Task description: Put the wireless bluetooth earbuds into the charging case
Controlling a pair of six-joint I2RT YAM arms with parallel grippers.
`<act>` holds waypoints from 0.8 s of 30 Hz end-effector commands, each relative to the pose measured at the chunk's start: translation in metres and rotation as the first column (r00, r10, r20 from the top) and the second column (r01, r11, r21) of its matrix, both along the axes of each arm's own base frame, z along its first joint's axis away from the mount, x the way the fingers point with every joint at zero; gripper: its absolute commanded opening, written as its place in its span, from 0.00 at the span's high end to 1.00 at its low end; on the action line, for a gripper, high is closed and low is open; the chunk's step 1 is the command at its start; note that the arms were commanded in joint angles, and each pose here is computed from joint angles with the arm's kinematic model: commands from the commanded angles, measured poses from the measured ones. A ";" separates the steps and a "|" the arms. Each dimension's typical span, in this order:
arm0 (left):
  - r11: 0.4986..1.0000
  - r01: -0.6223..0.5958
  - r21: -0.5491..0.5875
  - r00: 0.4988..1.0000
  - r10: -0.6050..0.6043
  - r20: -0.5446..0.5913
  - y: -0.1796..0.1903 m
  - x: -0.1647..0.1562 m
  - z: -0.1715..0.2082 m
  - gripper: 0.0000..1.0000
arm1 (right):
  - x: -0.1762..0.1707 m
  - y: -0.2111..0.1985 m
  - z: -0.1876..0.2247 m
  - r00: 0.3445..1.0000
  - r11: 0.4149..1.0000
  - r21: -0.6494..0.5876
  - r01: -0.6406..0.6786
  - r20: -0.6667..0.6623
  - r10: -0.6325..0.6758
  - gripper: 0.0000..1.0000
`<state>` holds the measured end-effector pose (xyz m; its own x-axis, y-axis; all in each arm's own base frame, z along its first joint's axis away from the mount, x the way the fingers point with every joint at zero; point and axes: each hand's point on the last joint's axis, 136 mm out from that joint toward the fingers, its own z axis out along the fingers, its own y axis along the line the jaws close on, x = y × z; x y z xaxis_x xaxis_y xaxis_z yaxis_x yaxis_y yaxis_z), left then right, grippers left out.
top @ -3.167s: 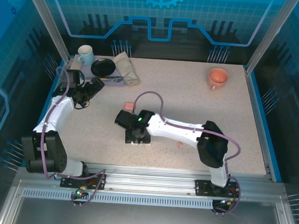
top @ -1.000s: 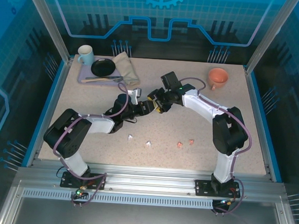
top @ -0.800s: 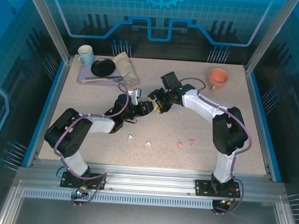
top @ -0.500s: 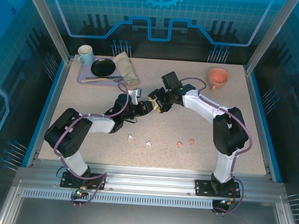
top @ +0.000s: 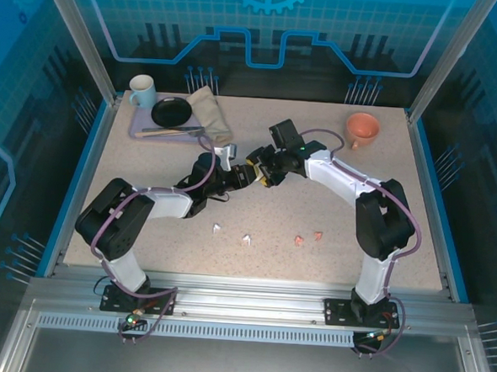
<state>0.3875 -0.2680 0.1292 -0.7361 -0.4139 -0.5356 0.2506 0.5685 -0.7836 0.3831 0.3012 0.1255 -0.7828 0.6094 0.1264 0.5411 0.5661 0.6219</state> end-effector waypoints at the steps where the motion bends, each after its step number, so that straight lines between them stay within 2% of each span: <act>1: 0.999 0.037 -0.040 0.996 -0.034 0.077 -0.013 0.005 0.026 0.83 | -0.014 0.013 0.010 0.999 0.998 0.045 -0.045 -0.011 0.045 0.43; 3: 0.998 0.041 -0.039 0.996 -0.038 0.077 -0.013 0.004 0.026 0.89 | -0.013 0.012 0.012 0.999 0.998 0.049 -0.045 -0.004 0.046 0.42; 5: 0.998 0.045 -0.034 0.996 -0.042 0.078 -0.013 0.003 0.027 0.90 | -0.010 0.012 0.017 0.999 0.997 0.057 -0.047 0.010 0.047 0.37; 7: 0.998 0.050 -0.031 0.996 -0.047 0.074 -0.012 0.000 0.028 0.92 | -0.004 0.008 0.026 0.998 0.997 0.066 -0.045 0.043 0.042 0.23; 10: 0.998 0.061 -0.018 0.996 -0.060 0.069 -0.010 -0.006 0.031 0.93 | 0.011 -0.010 0.046 0.992 0.997 0.071 -0.026 0.127 0.017 0.08; 13: 0.995 0.093 0.018 0.994 -0.094 0.062 -0.007 -0.015 0.035 0.96 | 0.021 -0.035 0.067 0.975 0.998 0.050 -0.025 0.220 0.014 0.05; 15: 0.991 0.132 0.039 0.989 -0.134 0.064 -0.004 -0.023 0.041 0.96 | 0.022 -0.048 0.076 0.953 0.997 0.020 -0.076 0.294 0.067 0.05; 18: 0.977 0.205 0.060 0.976 -0.208 0.057 0.005 -0.032 0.052 0.98 | 0.020 -0.059 0.087 0.873 0.976 -0.055 -0.213 0.438 0.215 0.05; 22: 0.959 0.279 0.051 0.958 -0.282 0.047 0.021 -0.039 0.067 0.98 | 0.001 -0.062 0.091 0.682 0.902 -0.220 -0.372 0.595 0.426 0.07; 24: 0.951 0.308 0.039 0.950 -0.309 0.039 0.028 -0.042 0.072 1.00 | -0.010 -0.061 0.091 0.610 0.873 -0.251 -0.418 0.634 0.475 0.07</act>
<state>0.3632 -0.2417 0.1896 -0.7722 -0.2471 -0.5853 0.3940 0.5364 -0.7463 0.3874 0.2309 0.2092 -0.8610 0.3471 -0.3717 -0.0426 0.6790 0.7329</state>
